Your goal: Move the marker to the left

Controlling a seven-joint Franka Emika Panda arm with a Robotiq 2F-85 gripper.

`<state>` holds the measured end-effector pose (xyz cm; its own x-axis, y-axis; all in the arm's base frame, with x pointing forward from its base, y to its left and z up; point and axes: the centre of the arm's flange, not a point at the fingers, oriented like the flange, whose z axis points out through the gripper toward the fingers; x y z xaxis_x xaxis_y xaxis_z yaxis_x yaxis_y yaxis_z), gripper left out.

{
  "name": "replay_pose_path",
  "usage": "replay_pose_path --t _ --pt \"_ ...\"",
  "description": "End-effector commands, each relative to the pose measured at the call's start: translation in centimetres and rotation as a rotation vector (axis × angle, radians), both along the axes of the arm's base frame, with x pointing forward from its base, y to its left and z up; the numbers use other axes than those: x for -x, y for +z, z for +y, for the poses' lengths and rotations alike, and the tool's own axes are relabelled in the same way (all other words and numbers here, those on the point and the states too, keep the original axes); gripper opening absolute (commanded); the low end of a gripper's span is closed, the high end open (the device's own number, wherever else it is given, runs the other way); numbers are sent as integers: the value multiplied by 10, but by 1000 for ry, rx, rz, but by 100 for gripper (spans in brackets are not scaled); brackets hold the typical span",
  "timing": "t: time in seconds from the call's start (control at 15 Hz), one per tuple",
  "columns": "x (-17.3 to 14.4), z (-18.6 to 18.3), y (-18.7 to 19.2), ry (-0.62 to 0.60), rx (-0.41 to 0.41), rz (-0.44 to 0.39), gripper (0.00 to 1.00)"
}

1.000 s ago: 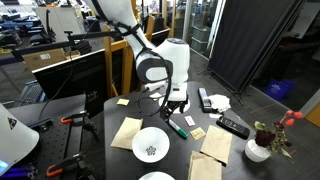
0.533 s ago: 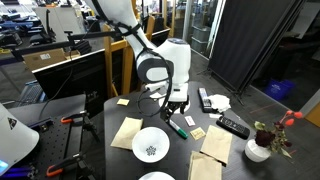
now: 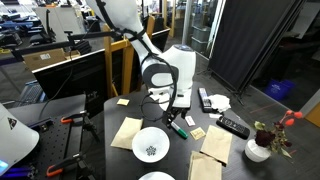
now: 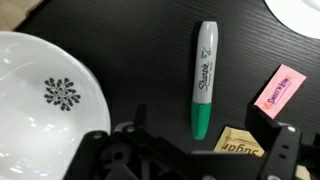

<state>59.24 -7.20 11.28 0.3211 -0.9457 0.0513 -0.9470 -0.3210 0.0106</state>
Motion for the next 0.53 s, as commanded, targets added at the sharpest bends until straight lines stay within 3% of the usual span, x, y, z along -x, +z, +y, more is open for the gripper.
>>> replay_pose_path --t 0.0,0.47 --pt "-19 -2 -12 6 -12 13 100" --pt "-28 -1 -30 6 -18 32 100"
